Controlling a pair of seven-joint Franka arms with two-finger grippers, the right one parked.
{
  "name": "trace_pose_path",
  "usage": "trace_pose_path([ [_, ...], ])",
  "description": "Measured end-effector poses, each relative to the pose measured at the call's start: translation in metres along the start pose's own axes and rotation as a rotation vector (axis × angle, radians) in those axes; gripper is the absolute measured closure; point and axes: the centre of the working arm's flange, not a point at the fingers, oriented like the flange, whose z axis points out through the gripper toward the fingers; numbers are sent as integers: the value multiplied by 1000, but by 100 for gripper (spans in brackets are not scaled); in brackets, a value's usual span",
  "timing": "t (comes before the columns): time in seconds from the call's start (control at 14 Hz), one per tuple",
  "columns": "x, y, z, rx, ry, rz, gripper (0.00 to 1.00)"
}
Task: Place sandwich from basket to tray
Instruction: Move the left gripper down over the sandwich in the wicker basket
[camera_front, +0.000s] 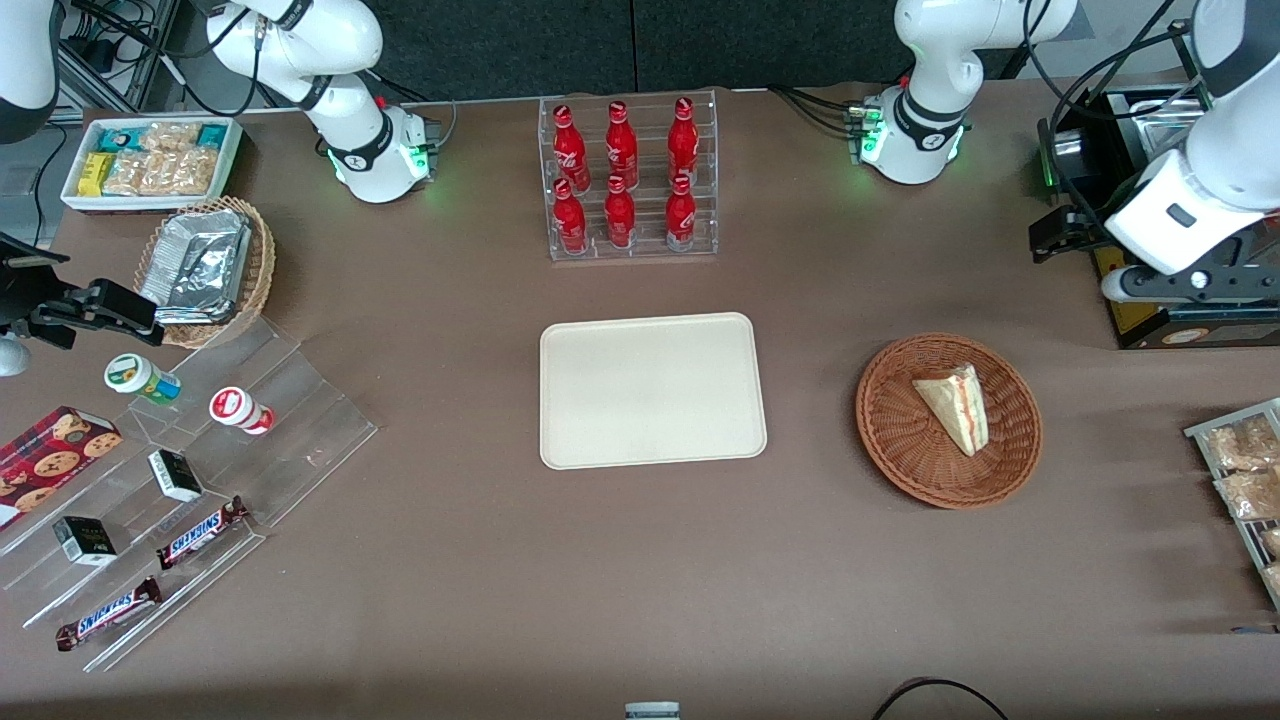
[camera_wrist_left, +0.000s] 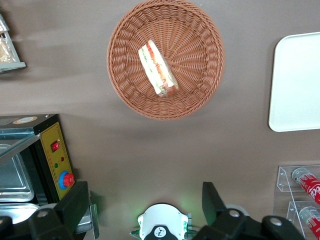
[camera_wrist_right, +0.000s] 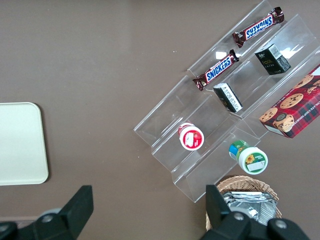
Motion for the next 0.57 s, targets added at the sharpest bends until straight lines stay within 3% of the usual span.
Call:
trace_pose_path([
  [0.29,0,-3,3,-1,-6,-5,0],
  [0.57,18,0,48,-2,1,-2,0],
])
